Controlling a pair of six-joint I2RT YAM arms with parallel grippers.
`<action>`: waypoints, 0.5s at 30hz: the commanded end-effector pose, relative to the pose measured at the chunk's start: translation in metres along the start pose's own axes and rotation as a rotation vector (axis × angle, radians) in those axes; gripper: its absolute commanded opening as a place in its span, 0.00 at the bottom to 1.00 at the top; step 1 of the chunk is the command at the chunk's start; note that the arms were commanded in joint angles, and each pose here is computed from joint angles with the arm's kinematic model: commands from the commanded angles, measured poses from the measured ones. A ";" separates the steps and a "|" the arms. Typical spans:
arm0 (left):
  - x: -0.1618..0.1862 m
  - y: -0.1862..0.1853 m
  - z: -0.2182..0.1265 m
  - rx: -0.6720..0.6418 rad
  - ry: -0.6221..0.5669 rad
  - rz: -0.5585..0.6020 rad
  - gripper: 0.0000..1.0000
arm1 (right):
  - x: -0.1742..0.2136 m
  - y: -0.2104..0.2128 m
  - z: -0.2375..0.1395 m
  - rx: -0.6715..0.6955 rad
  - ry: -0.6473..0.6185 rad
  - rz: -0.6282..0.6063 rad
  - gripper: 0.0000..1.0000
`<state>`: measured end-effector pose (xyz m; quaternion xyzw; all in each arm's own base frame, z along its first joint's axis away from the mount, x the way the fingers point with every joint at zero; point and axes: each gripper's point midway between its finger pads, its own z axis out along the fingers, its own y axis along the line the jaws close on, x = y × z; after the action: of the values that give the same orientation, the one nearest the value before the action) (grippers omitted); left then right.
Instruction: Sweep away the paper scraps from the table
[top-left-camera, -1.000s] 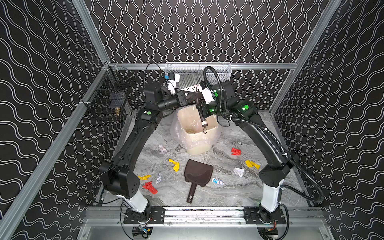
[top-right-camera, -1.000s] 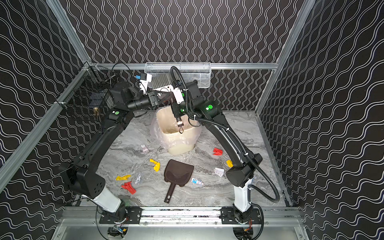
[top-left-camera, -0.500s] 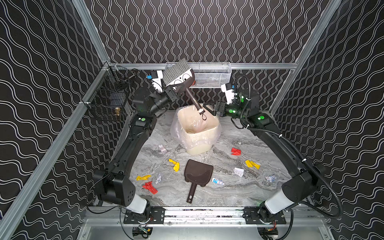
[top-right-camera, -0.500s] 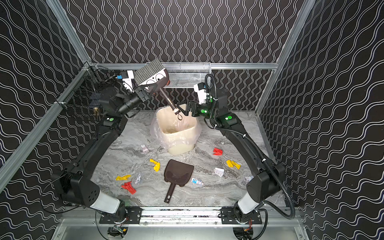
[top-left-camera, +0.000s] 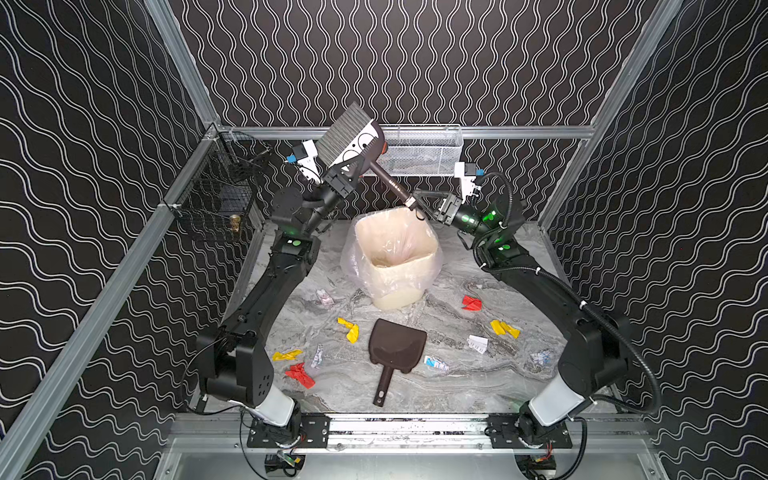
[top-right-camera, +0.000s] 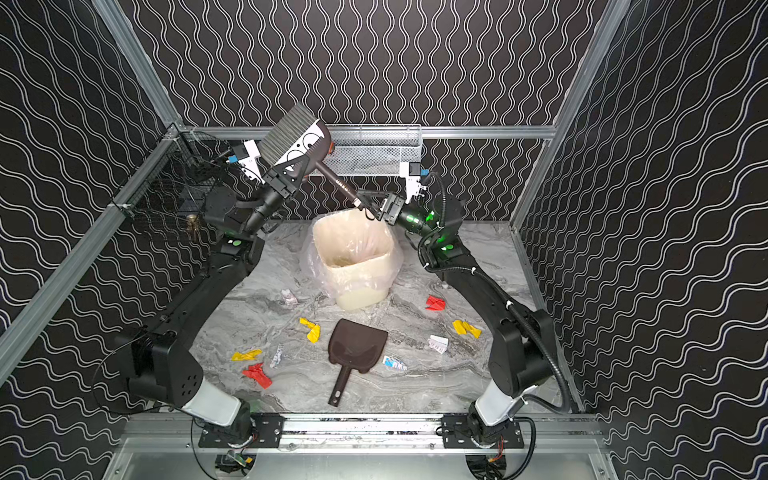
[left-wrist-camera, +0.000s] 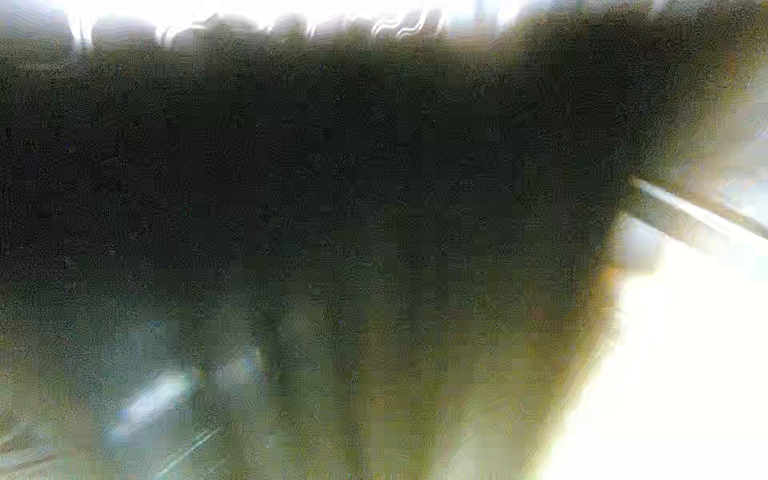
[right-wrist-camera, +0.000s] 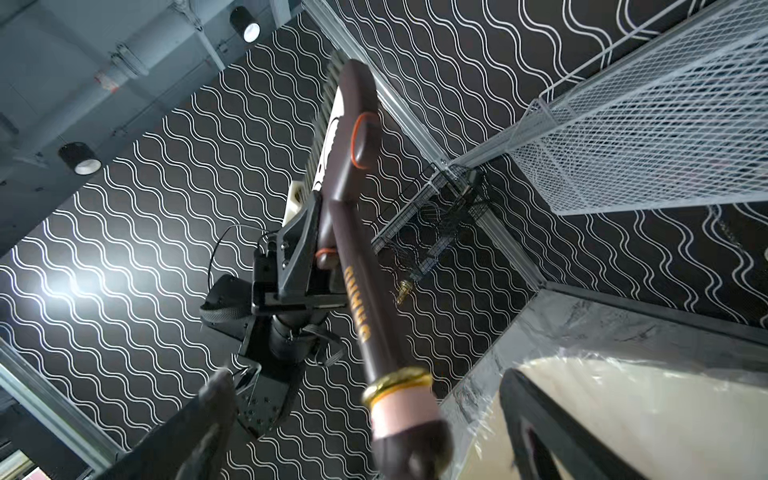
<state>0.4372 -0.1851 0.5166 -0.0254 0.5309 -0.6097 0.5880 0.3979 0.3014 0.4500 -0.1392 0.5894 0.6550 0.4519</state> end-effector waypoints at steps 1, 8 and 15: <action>-0.009 -0.024 0.001 0.089 -0.051 0.014 0.00 | -0.013 0.029 0.005 -0.117 -0.042 -0.042 0.96; 0.001 -0.024 0.005 0.097 -0.046 -0.001 0.00 | -0.015 0.030 0.014 -0.149 -0.048 -0.043 0.80; 0.007 -0.025 0.007 0.099 -0.037 -0.007 0.00 | -0.006 0.036 0.021 -0.160 -0.032 -0.040 0.67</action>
<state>0.4306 -0.2004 0.5221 -0.0245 0.5091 -0.6332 0.5825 0.3876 0.3253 0.4697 -0.1675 0.5474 0.6874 0.4470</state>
